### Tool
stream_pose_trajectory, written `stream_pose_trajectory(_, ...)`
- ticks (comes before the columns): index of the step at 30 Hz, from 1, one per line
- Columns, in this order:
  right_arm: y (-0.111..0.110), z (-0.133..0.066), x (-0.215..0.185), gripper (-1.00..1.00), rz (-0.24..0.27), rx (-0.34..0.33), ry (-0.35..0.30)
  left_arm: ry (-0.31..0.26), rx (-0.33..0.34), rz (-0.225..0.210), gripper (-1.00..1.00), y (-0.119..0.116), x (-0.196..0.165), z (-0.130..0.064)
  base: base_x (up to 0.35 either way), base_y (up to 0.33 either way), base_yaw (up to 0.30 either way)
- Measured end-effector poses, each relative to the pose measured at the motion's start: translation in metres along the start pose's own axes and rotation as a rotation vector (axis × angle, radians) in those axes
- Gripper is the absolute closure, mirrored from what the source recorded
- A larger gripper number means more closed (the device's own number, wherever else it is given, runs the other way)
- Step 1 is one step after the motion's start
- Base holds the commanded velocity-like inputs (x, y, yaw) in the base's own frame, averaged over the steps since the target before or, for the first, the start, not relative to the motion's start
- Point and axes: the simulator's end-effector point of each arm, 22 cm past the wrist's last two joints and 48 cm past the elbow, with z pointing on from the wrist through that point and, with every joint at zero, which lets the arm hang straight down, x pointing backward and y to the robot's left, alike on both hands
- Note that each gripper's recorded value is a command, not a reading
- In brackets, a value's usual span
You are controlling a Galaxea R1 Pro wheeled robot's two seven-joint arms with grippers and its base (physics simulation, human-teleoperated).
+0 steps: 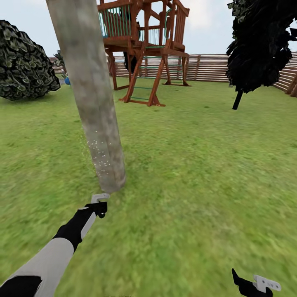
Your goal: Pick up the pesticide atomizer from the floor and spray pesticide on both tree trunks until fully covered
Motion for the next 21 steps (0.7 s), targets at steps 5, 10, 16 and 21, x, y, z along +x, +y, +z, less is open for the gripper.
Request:
stream_pose_trajectory(5, 0.0001, -0.0001, 0.0003, -1.00, 0.000, 0.000, 0.001, 0.001, 0.000, 0.000, 1.00, 0.0002, 0.0004, 0.0000, 0.016, -0.272, 0.271)
stream_pose_trajectory(10, 0.0001, -0.0001, 0.0002, -1.00, 0.000, 0.000, 0.001, 0.003, -0.003, -0.002, 1.00, 0.0019, 0.0009, 0.0001, 0.232, -0.171, 0.056)
stream_pose_trajectory(16, 0.0001, -0.0001, 0.0003, -1.00, 0.000, 0.000, 0.001, 0.003, -0.003, -0.001, 1.00, 0.0020, 0.0009, 0.0001, 0.301, -0.108, 0.092)
stream_pose_trajectory(21, 0.0001, -0.0001, 0.0002, -1.00, 0.000, 0.000, 0.001, 0.003, -0.003, -0.001, 1.00, 0.0019, 0.0007, 0.0001, 0.277, -0.163, 0.268)
